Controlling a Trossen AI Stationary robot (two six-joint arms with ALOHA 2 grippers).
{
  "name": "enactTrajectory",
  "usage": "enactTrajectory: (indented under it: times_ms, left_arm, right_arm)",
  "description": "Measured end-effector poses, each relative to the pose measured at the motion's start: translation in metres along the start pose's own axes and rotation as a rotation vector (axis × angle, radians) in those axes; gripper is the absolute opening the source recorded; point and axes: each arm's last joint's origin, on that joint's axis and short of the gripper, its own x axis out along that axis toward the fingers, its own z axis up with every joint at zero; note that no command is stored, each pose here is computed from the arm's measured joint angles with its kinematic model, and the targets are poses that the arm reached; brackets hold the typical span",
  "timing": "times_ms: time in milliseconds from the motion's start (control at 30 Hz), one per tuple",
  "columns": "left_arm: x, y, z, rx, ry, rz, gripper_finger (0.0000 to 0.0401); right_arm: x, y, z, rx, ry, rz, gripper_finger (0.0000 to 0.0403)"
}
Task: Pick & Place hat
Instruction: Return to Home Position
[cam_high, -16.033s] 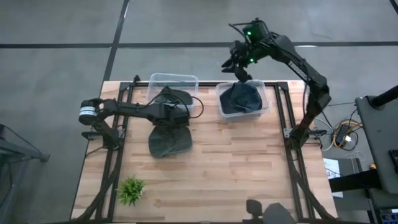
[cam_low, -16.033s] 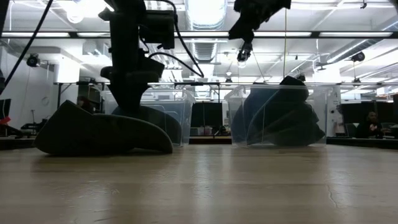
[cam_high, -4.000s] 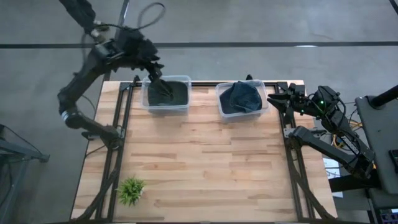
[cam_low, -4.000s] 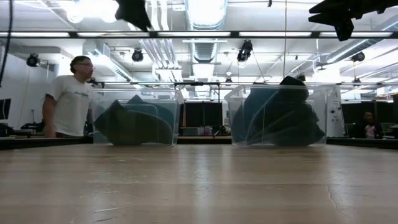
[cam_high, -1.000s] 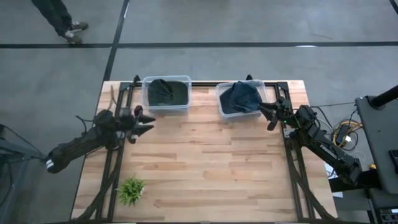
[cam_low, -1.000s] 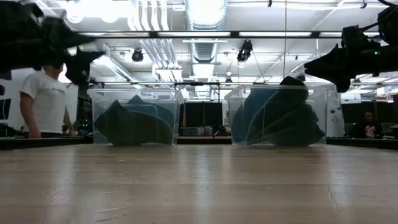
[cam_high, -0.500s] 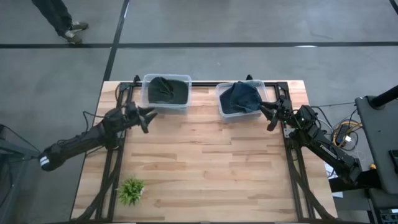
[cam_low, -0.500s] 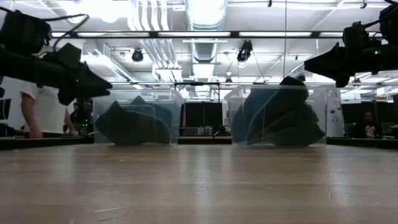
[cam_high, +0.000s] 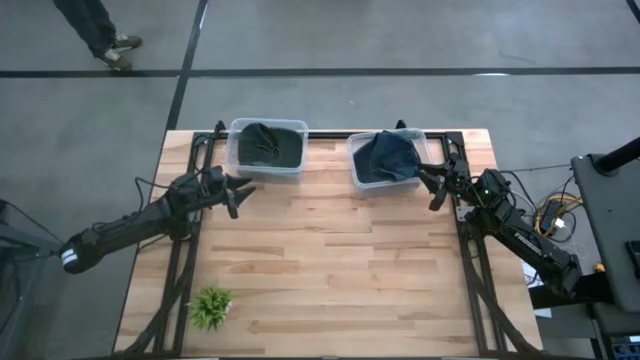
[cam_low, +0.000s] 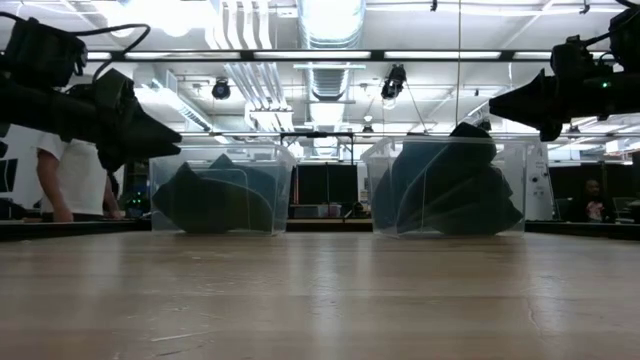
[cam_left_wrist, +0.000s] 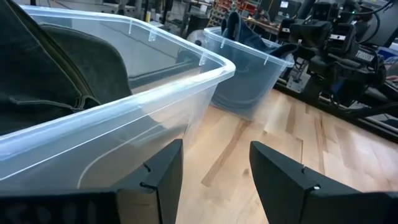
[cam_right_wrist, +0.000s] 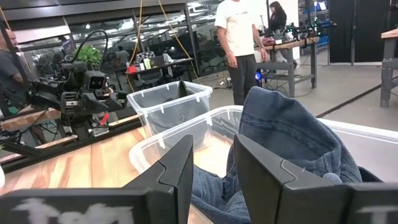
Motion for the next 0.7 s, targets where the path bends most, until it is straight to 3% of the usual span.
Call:
enactTrajectory:
  times_ms: [467,700]
  left_arm:
    - [-0.0001,-0.0002,0.0008,-0.001,-0.008,0.000,0.0179]
    - [-0.0075,-0.0022,0.0061,0.006,-0.092,-0.020,0.0179]
  right_arm:
    - [0.0000,-0.0001,-0.0001,0.000,0.000,-0.002,0.0111]
    - [0.0000,-0.0001,-0.0003,0.000,-0.001,-0.002,0.0111]
